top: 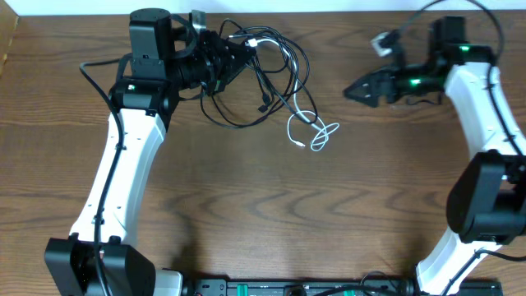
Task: Untangle cables
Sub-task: 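Hold the bundle with the left gripper and grasp strands with the right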
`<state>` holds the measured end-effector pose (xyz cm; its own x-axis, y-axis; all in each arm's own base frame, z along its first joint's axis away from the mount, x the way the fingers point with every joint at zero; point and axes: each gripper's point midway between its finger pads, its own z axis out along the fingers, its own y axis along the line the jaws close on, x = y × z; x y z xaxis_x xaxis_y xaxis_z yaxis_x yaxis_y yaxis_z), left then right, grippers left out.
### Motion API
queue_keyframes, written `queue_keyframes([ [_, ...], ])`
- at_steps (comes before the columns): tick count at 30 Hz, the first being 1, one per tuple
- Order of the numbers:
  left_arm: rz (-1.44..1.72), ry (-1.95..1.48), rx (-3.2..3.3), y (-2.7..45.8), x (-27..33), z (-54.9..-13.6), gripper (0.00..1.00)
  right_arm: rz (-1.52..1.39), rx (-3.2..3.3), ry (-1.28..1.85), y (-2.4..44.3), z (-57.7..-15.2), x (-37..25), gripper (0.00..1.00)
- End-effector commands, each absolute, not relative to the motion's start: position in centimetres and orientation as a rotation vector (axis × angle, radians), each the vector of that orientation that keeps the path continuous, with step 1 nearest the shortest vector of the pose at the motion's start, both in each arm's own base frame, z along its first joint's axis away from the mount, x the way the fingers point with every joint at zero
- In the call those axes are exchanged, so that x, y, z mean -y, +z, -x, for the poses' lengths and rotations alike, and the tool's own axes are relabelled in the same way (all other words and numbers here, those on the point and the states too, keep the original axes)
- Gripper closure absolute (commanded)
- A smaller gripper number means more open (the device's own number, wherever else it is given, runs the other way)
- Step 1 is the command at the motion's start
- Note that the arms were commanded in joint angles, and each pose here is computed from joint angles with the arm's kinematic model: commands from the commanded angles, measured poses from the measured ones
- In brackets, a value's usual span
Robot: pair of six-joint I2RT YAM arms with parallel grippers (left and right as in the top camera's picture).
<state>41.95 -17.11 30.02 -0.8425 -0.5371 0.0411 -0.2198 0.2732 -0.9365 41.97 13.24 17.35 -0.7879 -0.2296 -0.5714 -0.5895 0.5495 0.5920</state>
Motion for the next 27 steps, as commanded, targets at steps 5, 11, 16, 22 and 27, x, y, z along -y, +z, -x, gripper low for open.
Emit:
queue_keyframes([
  [5, 1.472, -1.661, -2.074, 29.6, 15.2, -43.5, 0.93, 0.801, -2.233, 1.263, 19.6, -40.2, -17.5, 0.09],
  [11, 1.69, -1.565, -2.047, 27.6, 14.2, -43.1, 0.93, 0.856, -1.999, 1.435, 22.9, -39.9, -18.8, 0.1],
  [16, 1.906, -1.48, -2.085, 25.3, 14.0, -41.2, 0.92, 0.885, -1.929, 1.465, 23.9, -40.0, -19.8, 0.09],
  [22, 1.932, -1.501, -2.083, 25.4, 14.3, -41.0, 0.92, 0.984, -2.049, 1.323, 21.3, -39.4, -22.5, 0.11],
  [27, 1.931, -1.504, -2.086, 25.5, 14.3, -41.0, 0.92, 1.043, -2.141, 1.177, 19.2, -39.3, -23.6, 0.23],
])
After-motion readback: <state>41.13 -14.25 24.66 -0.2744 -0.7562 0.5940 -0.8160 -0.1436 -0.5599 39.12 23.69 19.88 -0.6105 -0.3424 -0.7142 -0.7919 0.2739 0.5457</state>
